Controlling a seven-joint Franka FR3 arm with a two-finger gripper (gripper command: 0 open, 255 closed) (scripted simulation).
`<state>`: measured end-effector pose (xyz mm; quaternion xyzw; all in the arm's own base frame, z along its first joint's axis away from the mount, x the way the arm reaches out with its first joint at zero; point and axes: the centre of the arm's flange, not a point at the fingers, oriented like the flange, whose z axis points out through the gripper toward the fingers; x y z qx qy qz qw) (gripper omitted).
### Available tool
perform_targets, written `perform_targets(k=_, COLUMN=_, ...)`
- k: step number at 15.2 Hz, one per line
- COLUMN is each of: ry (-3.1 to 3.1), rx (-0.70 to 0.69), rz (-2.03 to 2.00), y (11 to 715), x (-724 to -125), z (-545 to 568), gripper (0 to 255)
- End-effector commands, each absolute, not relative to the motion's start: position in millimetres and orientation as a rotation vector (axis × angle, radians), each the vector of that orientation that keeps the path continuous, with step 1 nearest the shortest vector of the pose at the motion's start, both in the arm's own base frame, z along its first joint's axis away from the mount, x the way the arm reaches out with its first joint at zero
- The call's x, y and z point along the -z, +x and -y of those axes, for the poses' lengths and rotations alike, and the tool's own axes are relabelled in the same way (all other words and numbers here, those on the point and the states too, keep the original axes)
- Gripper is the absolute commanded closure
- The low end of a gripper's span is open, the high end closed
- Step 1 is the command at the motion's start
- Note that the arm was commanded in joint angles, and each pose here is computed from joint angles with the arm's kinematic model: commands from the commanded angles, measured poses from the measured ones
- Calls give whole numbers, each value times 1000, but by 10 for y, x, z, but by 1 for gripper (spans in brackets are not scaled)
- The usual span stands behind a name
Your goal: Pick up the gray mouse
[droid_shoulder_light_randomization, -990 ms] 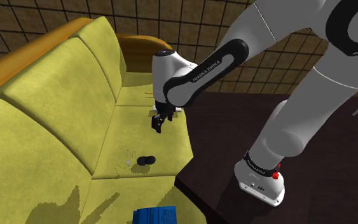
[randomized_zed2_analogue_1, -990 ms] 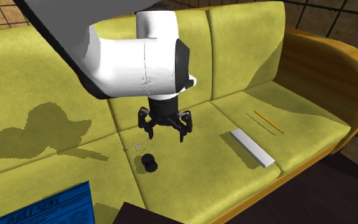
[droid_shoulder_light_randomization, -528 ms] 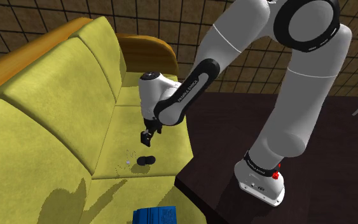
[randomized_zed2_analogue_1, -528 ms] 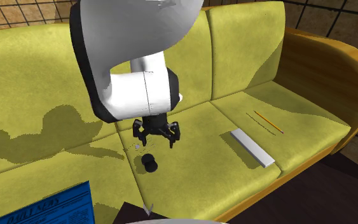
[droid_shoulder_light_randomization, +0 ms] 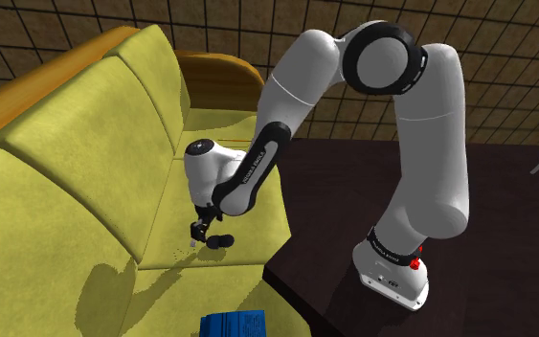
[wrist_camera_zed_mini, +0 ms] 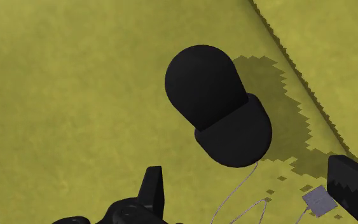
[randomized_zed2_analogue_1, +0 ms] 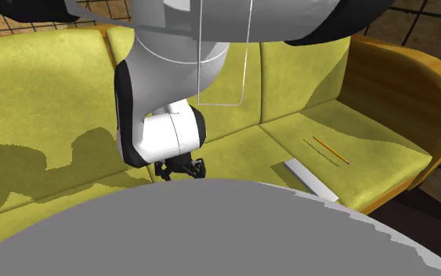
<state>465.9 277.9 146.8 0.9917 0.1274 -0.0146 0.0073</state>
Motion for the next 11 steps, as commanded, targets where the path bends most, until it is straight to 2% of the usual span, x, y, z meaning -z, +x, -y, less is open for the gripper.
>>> perform_targets(k=1, ry=3100, rx=45, rz=-407, y=4676, x=-1301, z=-2832, gripper=0)
perform_targets(k=9, ry=3100, rx=45, rz=-407, y=4676, x=-953, z=-2832, gripper=0)
perform_targets(k=10, ry=3100, rx=45, rz=-407, y=4680, x=-954, z=-2832, gripper=255)
perform_targets(k=11, ry=3100, rx=45, rz=-407, y=4683, x=-953, z=-2831, gripper=255)
